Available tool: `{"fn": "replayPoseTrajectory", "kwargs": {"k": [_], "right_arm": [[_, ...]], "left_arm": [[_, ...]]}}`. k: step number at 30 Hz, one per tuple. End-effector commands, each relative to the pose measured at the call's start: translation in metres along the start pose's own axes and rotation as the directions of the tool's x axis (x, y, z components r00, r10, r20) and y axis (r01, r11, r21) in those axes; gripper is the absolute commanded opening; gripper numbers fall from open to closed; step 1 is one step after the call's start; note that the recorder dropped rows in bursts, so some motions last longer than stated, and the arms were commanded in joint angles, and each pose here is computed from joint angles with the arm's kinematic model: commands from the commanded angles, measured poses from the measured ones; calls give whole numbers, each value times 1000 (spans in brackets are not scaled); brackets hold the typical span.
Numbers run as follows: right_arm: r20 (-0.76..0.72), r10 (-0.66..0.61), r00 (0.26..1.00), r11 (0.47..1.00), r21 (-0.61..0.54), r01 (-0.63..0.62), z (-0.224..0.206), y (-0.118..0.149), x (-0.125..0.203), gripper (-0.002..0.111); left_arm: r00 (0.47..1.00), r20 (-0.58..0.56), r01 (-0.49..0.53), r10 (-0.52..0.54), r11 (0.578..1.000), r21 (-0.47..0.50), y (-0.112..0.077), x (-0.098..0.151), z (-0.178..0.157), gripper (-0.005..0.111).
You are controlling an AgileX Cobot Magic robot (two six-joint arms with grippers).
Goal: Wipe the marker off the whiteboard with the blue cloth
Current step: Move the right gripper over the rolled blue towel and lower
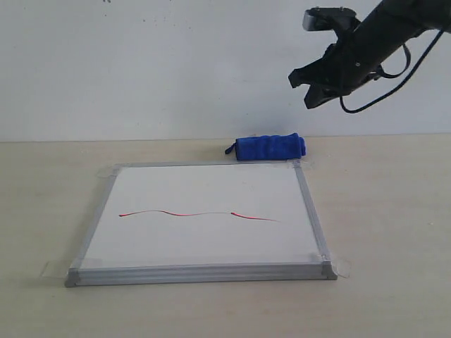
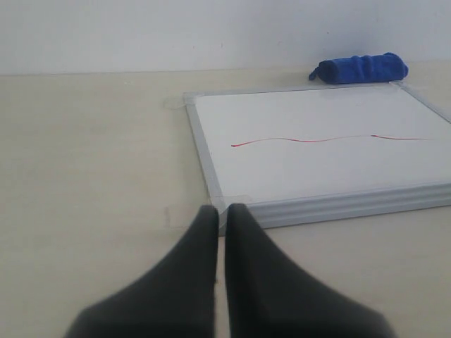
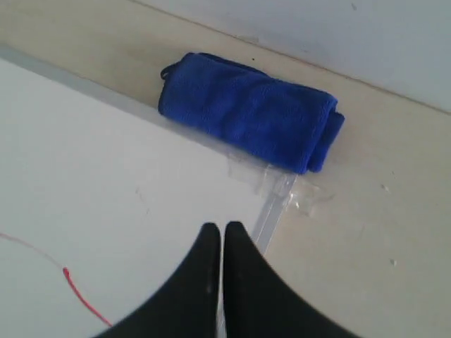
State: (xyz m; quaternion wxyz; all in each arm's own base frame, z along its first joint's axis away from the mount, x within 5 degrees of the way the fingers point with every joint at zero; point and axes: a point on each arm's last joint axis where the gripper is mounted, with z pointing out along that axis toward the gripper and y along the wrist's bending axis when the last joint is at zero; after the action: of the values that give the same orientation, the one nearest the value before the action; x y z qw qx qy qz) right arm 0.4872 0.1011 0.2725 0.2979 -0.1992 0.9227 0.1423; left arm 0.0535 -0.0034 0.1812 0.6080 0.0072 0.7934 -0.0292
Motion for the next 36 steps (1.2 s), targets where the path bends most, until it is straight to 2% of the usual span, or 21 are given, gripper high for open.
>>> {"fn": "replayPoseTrajectory", "kwargs": {"k": [1,5,10,13,16,17,19,22,26,28,30,32,33,36], "right_arm": [[-10,14,1000,1000,-20,-14,34,-7,-10,1],[5,-91,996,996,-10,91,71,-6,-6,1],[-50,-354,934,935,-9,354,107,7,8,5],[-106,-448,888,889,52,455,118,10,12,26],[-157,-520,840,839,93,536,130,16,17,62],[-175,-543,821,820,102,564,136,18,19,67],[-194,-596,779,769,140,623,140,22,18,62],[-200,-667,717,680,229,697,141,27,10,44],[-140,-684,716,668,273,692,141,30,3,26],[-146,-699,700,645,293,706,137,29,0,18],[-127,-692,710,653,310,691,133,30,-4,13],[-99,-663,742,684,321,655,132,31,-6,10],[-112,-678,726,666,326,672,132,30,-6,11],[-172,-752,637,564,333,756,130,28,-7,11]], "left_arm": [[1000,11,9,-9,1000,0,0,-1,0,4],[1000,11,9,-9,1000,0,0,-1,0,4],[1000,11,9,-9,1000,0,0,-1,0,4],[1000,11,9,-9,1000,0,0,-1,0,4],[1000,11,9,-9,1000,0,0,-1,0,4],[1000,11,9,-9,1000,0,0,-1,0,4],[1000,11,9,-9,1000,0,0,-1,0,4],[1000,11,9,-9,1000,0,0,-1,0,4],[1000,11,9,-9,1000,0,0,-1,0,4],[1000,11,9,-9,1000,0,0,-1,0,4],[1000,11,9,-9,1000,0,0,-1,0,4],[1000,11,9,-9,1000,0,0,-1,0,4],[1000,11,9,-9,1000,0,0,-1,0,4],[1000,11,9,-9,1000,0,0,-1,0,4]]}}
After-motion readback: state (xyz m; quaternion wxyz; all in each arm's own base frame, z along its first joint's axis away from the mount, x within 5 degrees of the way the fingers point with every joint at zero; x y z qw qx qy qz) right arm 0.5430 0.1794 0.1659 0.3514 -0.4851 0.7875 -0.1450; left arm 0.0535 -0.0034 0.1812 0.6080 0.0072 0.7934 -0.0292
